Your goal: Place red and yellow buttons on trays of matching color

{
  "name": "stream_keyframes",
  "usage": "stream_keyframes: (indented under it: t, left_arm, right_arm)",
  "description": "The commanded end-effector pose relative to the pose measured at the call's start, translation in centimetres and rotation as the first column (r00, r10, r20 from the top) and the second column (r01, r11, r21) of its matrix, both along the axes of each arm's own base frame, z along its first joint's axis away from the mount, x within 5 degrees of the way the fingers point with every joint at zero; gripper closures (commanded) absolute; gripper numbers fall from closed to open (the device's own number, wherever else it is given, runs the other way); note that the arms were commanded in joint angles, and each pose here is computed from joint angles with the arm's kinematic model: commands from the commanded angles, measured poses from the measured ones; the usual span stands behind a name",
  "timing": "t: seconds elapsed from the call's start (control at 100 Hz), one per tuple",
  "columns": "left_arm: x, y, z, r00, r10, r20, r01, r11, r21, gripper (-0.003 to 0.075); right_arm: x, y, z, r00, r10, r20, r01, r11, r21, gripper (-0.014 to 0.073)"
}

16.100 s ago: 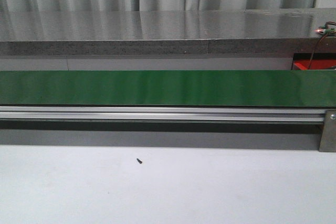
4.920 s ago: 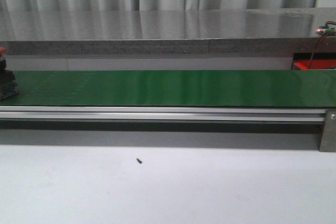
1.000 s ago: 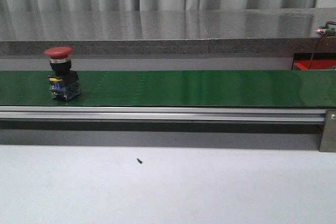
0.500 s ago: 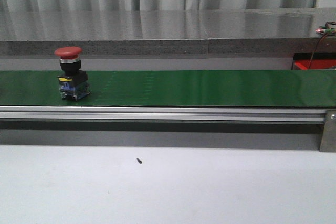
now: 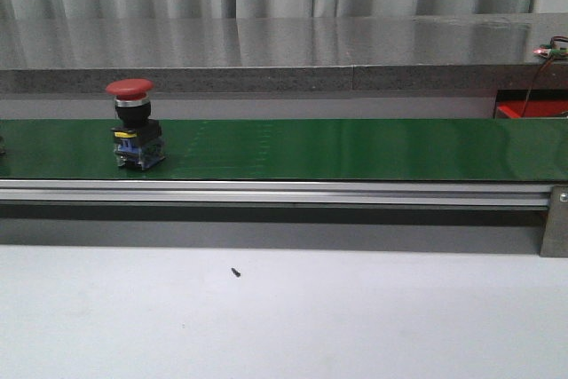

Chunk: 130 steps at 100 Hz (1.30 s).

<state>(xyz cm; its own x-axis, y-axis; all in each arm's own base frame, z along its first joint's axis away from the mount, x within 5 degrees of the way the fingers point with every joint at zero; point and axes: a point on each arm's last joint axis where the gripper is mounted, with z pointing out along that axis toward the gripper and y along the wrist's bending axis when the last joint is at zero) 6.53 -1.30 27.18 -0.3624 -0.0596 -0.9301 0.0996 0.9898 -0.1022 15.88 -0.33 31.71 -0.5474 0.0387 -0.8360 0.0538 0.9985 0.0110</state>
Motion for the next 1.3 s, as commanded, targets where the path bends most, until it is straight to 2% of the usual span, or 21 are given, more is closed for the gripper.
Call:
stream_keyframes:
  t: [0.0,0.14,0.41,0.73,1.29]
  left_arm:
    - [0.2,0.0,1.4,0.996,0.012,0.083,-0.010,1.000,-0.027,0.0740]
    - [0.2,0.0,1.4,0.996,0.012,0.083,-0.010,1.000,-0.027,0.0740]
    - [0.2,0.0,1.4,0.996,0.012,0.083,-0.010,1.000,-0.027,0.0740]
    - [0.2,0.0,1.4,0.996,0.012,0.083,-0.010,1.000,-0.027,0.0740]
    - [0.2,0.0,1.4,0.996,0.012,0.083,-0.010,1.000,-0.027,0.0740]
  right_arm:
    - [0.9,0.1,1.8,0.999,0.003,0.045,-0.003,1.000,0.007,0.0717]
    - [1.6,0.2,1.6,1.000,0.001,0.022,-0.002,0.999,0.041,0.0717]
    - [1.7,0.2,1.5,1.000,0.001,0.012,-0.002,0.999,0.041,0.0717]
    - [1.2,0.2,0.8,0.997,-0.002,-0.078,0.005,0.999,0.040,0.0717]
    - [1.3,0.2,0.9,0.998,-0.002,-0.065,0.005,0.999,0.041,0.0717]
